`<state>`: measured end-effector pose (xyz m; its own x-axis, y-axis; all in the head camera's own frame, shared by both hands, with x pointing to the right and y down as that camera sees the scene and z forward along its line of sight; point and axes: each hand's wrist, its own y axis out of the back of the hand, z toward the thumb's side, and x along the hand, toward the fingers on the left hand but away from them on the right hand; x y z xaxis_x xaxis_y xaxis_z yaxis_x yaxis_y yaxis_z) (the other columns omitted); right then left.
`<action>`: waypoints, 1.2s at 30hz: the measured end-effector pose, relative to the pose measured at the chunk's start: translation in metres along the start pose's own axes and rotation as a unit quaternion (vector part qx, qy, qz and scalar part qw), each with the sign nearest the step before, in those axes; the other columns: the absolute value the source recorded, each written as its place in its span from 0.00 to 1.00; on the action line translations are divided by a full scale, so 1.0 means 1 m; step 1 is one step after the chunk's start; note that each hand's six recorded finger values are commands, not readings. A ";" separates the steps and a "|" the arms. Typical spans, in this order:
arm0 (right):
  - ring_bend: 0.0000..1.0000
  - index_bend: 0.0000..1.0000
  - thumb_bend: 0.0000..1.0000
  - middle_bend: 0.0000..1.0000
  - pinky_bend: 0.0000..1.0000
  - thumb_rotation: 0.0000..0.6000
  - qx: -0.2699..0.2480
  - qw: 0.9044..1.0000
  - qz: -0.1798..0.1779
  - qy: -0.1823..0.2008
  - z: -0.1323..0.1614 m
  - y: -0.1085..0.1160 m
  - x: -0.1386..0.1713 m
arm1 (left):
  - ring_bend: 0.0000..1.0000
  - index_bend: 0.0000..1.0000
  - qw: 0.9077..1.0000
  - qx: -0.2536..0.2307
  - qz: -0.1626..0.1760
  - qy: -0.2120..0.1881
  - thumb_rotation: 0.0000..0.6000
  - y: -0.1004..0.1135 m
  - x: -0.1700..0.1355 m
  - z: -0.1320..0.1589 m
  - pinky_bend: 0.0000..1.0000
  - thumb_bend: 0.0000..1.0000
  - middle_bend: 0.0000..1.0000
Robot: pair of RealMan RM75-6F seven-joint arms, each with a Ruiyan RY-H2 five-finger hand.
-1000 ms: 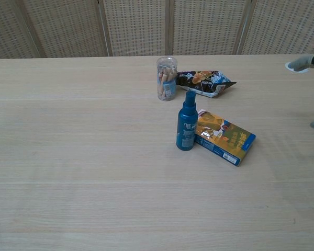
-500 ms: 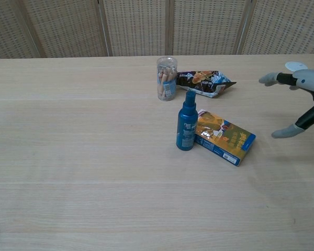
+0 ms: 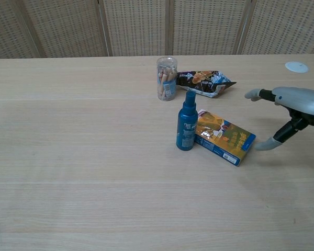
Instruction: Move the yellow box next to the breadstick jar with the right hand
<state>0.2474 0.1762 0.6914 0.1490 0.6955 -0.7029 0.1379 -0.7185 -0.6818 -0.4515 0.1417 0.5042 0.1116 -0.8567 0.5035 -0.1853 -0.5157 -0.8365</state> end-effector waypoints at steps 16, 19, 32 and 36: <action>0.00 0.00 0.00 0.00 0.00 0.84 -0.001 1.000 0.014 0.015 0.032 -0.026 -0.018 | 0.00 0.04 1.000 -0.003 0.006 0.002 1.00 0.002 -0.001 -0.005 0.00 0.32 0.03; 0.00 0.00 0.00 0.00 0.00 0.84 -0.001 1.000 0.015 0.013 0.033 -0.030 -0.023 | 0.00 0.04 1.000 -0.002 0.006 0.004 1.00 0.003 -0.002 -0.006 0.00 0.32 0.03; 0.00 0.00 0.00 0.00 0.00 0.84 -0.003 1.000 0.016 0.018 0.033 -0.044 -0.041 | 0.00 0.04 1.000 0.000 0.009 0.005 1.00 0.005 -0.003 -0.005 0.00 0.32 0.03; 0.00 0.00 0.00 0.00 0.00 0.83 0.000 1.000 0.008 0.020 0.031 -0.043 -0.049 | 0.00 0.04 1.000 0.001 0.010 0.006 1.00 0.007 -0.004 -0.006 0.00 0.32 0.03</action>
<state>0.2036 0.1732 0.7482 0.1912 0.6829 -0.7050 0.1359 -0.7298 -0.6700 -0.4586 0.1414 0.4981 0.0954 -0.8669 0.4893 -0.1855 -0.4984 -0.8469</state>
